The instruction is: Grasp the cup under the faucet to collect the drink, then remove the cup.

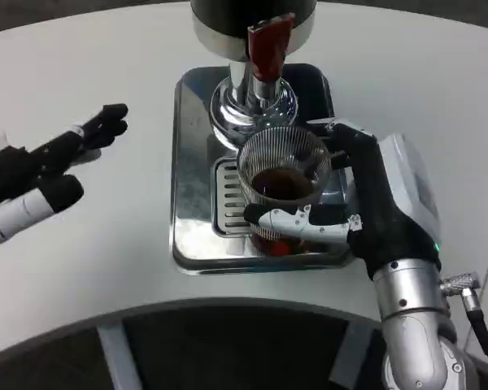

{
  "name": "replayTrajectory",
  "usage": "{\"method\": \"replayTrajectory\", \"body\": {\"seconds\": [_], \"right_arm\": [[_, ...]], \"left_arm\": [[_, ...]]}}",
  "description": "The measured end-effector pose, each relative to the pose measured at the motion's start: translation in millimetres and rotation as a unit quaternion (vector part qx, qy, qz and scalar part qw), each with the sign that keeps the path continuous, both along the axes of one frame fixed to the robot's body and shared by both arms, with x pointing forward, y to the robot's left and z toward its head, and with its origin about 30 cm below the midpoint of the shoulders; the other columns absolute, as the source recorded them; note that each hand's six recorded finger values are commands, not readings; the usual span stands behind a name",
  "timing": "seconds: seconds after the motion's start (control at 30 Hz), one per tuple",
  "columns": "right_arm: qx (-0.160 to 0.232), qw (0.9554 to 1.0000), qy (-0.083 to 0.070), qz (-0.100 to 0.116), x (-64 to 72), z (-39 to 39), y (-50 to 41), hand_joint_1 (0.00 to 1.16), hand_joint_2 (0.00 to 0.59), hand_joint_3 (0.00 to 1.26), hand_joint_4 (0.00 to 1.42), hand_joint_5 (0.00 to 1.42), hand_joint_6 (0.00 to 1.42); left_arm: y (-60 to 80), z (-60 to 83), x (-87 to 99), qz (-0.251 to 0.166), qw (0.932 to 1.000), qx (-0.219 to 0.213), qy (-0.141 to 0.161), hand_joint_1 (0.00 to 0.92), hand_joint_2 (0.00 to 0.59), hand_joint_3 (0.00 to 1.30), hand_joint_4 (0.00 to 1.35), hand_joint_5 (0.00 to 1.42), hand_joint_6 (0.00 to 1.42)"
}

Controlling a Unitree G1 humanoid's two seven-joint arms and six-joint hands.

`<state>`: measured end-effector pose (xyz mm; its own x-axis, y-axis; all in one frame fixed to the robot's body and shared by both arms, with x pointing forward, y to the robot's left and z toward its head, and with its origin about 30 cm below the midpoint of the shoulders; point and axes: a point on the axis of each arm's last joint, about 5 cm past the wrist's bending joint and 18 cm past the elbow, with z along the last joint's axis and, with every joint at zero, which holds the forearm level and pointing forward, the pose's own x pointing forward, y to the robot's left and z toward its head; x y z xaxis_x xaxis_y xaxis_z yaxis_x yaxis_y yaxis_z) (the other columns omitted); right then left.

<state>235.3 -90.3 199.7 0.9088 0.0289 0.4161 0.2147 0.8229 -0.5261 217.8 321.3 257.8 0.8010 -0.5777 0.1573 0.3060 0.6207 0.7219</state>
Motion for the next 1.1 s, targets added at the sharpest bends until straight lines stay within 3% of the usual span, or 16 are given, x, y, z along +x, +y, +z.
{"method": "replayTrajectory", "body": {"seconds": [0.3, 0.63, 1.1], "right_arm": [[0.000, 0.9999, 0.007, 0.014, -12.0, -1.0, -0.5, 1.16, 0.082, 0.93, 1.02, 1.12, 1.41], [-0.008, 0.9998, 0.008, 0.016, -31.0, 0.5, -9.5, 1.16, 0.082, 0.93, 1.02, 1.12, 1.41], [-0.035, 0.9981, 0.029, 0.040, -59.5, -0.4, -25.5, 1.16, 0.074, 0.93, 1.02, 1.12, 1.42]], "left_arm": [[-15.8, -16.7, -0.5, -0.005, 0.9985, 0.046, -0.030, 0.000, 0.027, 0.00, 0.00, 0.00, 0.00], [-31.3, -32.7, -4.3, -0.008, 0.9952, 0.083, -0.052, 0.000, 0.019, 0.00, 0.00, 0.00, 0.00], [-47.4, -49.7, -14.8, -0.026, 0.9943, 0.080, -0.066, 0.000, 0.012, 0.00, 0.00, 0.00, 0.00]]}}
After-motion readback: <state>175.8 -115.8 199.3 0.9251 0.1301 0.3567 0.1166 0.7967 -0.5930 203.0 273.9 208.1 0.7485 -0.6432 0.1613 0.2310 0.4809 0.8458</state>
